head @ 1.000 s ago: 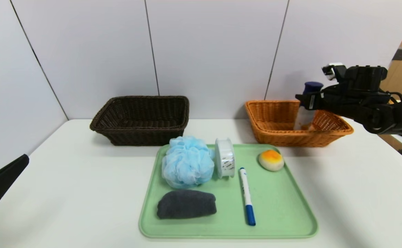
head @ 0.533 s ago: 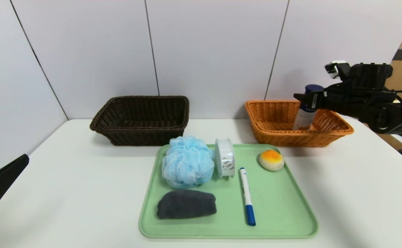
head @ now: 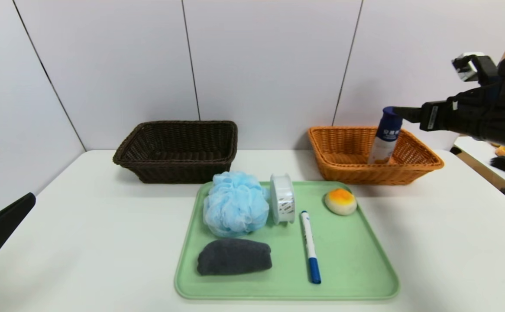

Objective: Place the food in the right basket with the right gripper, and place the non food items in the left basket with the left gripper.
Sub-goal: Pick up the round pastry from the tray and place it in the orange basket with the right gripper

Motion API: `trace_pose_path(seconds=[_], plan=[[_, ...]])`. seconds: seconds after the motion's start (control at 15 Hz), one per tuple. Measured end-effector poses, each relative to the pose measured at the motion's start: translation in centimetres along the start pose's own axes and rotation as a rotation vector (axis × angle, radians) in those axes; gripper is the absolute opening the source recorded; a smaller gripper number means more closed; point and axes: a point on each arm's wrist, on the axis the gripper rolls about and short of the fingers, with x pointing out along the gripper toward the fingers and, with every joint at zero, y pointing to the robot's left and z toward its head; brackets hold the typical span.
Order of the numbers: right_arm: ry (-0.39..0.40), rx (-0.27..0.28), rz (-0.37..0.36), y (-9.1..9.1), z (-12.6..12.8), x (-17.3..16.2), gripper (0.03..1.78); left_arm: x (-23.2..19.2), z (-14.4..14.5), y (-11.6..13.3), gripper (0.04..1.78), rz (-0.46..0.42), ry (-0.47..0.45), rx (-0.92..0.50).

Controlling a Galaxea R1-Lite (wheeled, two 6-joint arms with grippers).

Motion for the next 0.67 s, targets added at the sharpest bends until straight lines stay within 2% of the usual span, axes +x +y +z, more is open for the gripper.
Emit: trace_pose_path(seconds=[0.13, 0.33, 0.47, 0.67], plan=[[-0.063, -0.015, 0.037, 1.4, 2.3, -1.9, 1.64, 0.0, 0.0, 0.0, 1.69, -0.003, -0.001, 0.000], [-0.100, -0.030, 0.166, 5.3, 5.2, -4.9, 1.66, 0.0, 0.0, 0.0, 1.69, -0.006, 0.000, 0.001], [-0.077, -0.035, 0.249, 7.5, 5.8, -6.7, 1.67, 0.0, 0.0, 0.0, 1.69, -0.005, 0.001, 0.001], [0.014, -0.042, 0.320, 9.4, 5.2, -8.0, 1.68, 0.1, 0.0, 0.0, 1.69, -0.010, 0.004, 0.000]])
